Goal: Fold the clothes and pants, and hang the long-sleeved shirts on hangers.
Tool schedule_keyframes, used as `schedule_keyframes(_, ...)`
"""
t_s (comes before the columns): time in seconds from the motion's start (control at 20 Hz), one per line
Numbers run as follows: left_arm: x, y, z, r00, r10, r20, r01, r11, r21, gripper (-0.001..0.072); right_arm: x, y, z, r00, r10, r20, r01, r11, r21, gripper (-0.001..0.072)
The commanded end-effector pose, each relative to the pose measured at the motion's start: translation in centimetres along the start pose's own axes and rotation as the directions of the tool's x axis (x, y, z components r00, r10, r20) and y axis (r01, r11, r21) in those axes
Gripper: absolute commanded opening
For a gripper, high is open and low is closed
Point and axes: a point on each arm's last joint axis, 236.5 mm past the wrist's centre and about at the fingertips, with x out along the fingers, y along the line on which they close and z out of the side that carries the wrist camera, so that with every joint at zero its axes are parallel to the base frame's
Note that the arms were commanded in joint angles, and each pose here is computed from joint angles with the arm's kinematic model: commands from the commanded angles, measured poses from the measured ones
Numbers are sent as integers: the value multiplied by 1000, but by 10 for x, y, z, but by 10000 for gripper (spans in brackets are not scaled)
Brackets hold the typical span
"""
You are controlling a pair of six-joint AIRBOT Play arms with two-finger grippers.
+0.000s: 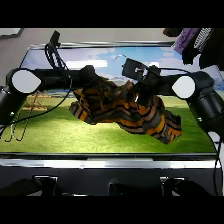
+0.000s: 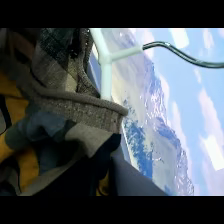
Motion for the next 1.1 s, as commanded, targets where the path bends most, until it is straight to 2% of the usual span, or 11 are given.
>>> schedule_keyframes(0.0,-16,12,-19,992,119,-40,-116,991,61,24,-21,6,19,999,-16,42,16,1000,-11,26)
schedule_keyframes(0.05,-24,11,-14,992,122,-16,-120,990,72,53,-30,6,18,999,-25,37,25,999,-19,26)
schedule_keyframes(0.25,-71,21,22,984,140,112,-153,980,125,556,-53,16,15,1000,-2,21,3,999,-32,27)
schedule_keyframes(0.35,-104,30,42,971,152,183,-182,970,161,720,-53,26,8,999,37,-7,-37,999,-33,27)
schedule_keyframes(0.45,-134,40,49,966,159,204,-204,954,220,720,-53,28,7,999,45,-12,-45,998,-35,27)
schedule_keyframes(0.55,-156,61,40,970,193,150,-229,932,282,720,-53,27,7,999,42,-10,-43,997,-70,27)
schedule_keyframes(0.8,-161,108,5,948,315,-49,-245,817,523,718,-51,27,6,999,46,-14,-48,992,-114,27)
schedule_keyframes(0.85,-158,108,3,948,314,-58,-237,812,533,714,-49,28,6,999,50,-17,-52,992,-113,27)
schedule_keyframes(0.9,-155,107,-1,948,310,-68,-227,814,535,648,-48,29,5,998,56,-17,-57,992,-111,27)
schedule_keyframes(0.95,-149,104,-3,952,298,-72,-202,786,585,601,-46,30,6,998,63,-14,-65,992,-107,27)
schedule_keyframes(1.05,-133,99,-18,963,244,-118,-57,608,792,600,-42,34,10,996,84,0,-84,992,-94,28)
